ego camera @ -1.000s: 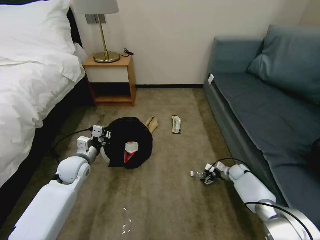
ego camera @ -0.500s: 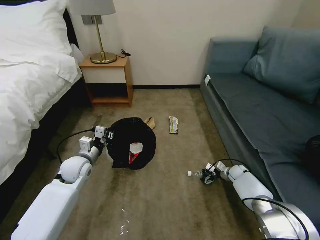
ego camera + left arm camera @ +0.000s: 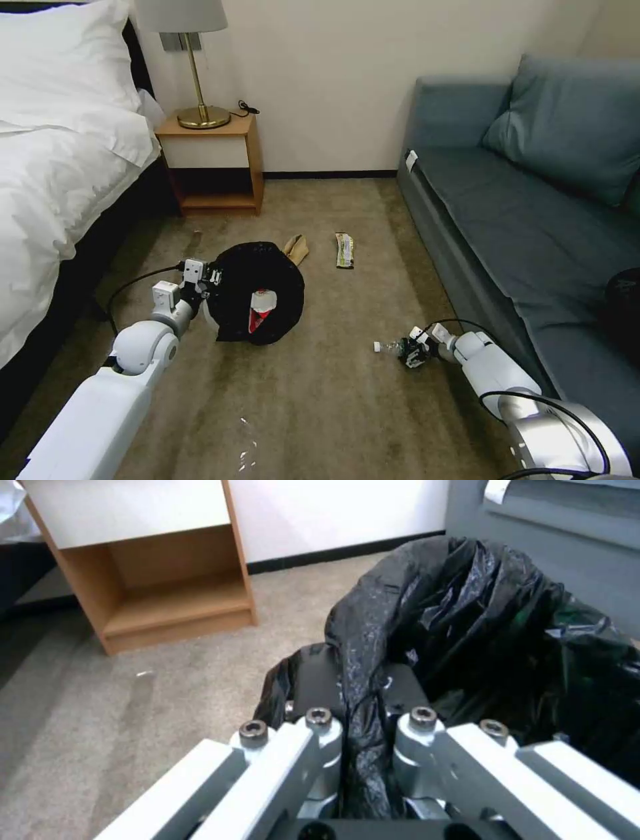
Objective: Pick up the trash bin, then pick up the garbage on the floor and place it into the trash bin.
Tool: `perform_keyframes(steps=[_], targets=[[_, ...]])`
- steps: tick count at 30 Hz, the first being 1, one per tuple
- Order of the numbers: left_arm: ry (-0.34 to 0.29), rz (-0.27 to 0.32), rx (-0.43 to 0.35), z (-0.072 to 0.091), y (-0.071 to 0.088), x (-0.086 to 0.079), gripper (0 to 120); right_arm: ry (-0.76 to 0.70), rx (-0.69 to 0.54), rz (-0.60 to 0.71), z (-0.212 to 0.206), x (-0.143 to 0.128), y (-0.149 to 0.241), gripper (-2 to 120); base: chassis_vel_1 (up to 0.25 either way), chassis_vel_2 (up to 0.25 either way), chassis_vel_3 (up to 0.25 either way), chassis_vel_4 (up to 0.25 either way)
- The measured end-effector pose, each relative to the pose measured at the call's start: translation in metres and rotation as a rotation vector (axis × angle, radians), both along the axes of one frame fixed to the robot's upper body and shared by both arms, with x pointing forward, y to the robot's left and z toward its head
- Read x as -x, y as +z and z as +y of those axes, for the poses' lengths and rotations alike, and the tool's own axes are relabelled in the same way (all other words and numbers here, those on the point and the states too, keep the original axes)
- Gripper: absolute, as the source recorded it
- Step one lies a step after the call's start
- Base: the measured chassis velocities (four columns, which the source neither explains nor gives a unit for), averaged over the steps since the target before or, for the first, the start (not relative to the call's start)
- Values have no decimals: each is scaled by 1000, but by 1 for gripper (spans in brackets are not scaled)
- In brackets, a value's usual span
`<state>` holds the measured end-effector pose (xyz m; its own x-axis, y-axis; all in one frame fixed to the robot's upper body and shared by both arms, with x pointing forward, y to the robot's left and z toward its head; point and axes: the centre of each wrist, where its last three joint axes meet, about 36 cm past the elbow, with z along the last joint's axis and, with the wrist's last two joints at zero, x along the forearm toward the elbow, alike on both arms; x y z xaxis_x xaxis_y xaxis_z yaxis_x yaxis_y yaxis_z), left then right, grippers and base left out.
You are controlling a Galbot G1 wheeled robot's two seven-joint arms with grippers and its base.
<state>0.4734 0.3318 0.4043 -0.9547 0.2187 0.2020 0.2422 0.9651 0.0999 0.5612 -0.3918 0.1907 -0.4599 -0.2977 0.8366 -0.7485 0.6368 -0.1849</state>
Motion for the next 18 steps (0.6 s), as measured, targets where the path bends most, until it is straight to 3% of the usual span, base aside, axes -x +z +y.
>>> perform_keyframes(steps=[18], targets=[[1, 8, 7, -1, -12, -1, 5, -23, -18, 5, -4, 10, -7, 100, 0, 0, 0, 0]])
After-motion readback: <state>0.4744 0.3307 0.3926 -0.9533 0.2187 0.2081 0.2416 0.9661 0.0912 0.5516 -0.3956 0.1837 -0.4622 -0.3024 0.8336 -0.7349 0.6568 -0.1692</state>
